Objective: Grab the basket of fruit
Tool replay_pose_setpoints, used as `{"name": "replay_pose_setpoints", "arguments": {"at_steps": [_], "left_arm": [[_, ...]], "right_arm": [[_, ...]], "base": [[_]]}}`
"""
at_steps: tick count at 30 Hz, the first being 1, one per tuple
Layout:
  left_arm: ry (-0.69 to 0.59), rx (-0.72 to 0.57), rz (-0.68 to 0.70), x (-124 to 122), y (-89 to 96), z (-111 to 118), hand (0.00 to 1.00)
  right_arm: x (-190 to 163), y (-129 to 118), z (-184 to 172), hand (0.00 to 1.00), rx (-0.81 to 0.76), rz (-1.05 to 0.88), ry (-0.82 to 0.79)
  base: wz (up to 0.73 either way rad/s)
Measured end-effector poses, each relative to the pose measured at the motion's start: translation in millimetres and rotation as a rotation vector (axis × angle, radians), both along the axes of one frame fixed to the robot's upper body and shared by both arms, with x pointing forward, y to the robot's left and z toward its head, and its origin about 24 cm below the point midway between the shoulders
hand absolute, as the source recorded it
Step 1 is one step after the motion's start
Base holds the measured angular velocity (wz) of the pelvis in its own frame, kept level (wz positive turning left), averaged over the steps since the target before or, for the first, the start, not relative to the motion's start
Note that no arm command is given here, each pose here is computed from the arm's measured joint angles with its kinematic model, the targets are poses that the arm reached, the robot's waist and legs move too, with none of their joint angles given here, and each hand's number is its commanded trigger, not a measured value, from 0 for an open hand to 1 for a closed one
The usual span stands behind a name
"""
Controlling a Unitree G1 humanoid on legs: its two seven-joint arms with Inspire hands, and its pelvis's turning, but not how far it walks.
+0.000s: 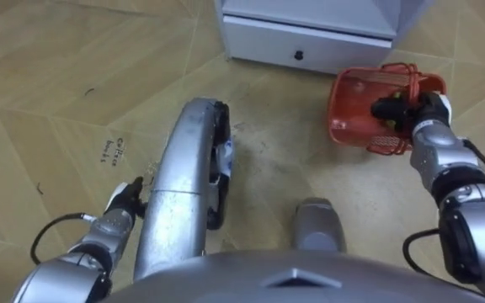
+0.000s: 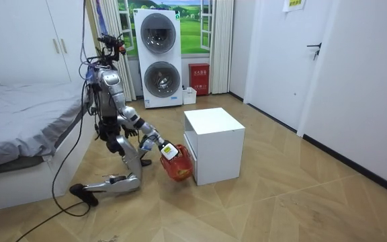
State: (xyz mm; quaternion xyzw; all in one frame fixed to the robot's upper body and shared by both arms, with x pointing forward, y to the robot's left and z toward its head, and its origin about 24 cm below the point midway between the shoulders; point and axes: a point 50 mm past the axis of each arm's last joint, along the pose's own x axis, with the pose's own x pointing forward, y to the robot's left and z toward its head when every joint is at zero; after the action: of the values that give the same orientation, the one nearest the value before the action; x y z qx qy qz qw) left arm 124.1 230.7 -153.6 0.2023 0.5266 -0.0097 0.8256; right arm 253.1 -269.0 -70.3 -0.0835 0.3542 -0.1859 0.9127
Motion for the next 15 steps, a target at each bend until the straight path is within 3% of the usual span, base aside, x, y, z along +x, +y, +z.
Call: {"name": "replay_pose_setpoints", "arguments": {"at_steps": [3,6,8,15], "left_arm": [[0.013,0.013,0.026,-4,5.9,0,0.0],[0.076,0.033,0.048,-27,16.5,-3,0.0],[0.049,0.03,0.026,-13,15.9,1,0.0],[-0.034,0.058,0.12,1,24.6,10,0.0]], "right_arm": [[10,10,7,1.0,0.005,0.033,-0.045],[10,20,5,1.0,0.026,0.042,-0.044],[10,-2,15,1.0,-0.013,-0.029,-0.073],[-19,-2,-4,1.0,-0.028,-0.034,0.015]], "base": [[-0.52],[-0.5],[0.29],[-0.29]]}}
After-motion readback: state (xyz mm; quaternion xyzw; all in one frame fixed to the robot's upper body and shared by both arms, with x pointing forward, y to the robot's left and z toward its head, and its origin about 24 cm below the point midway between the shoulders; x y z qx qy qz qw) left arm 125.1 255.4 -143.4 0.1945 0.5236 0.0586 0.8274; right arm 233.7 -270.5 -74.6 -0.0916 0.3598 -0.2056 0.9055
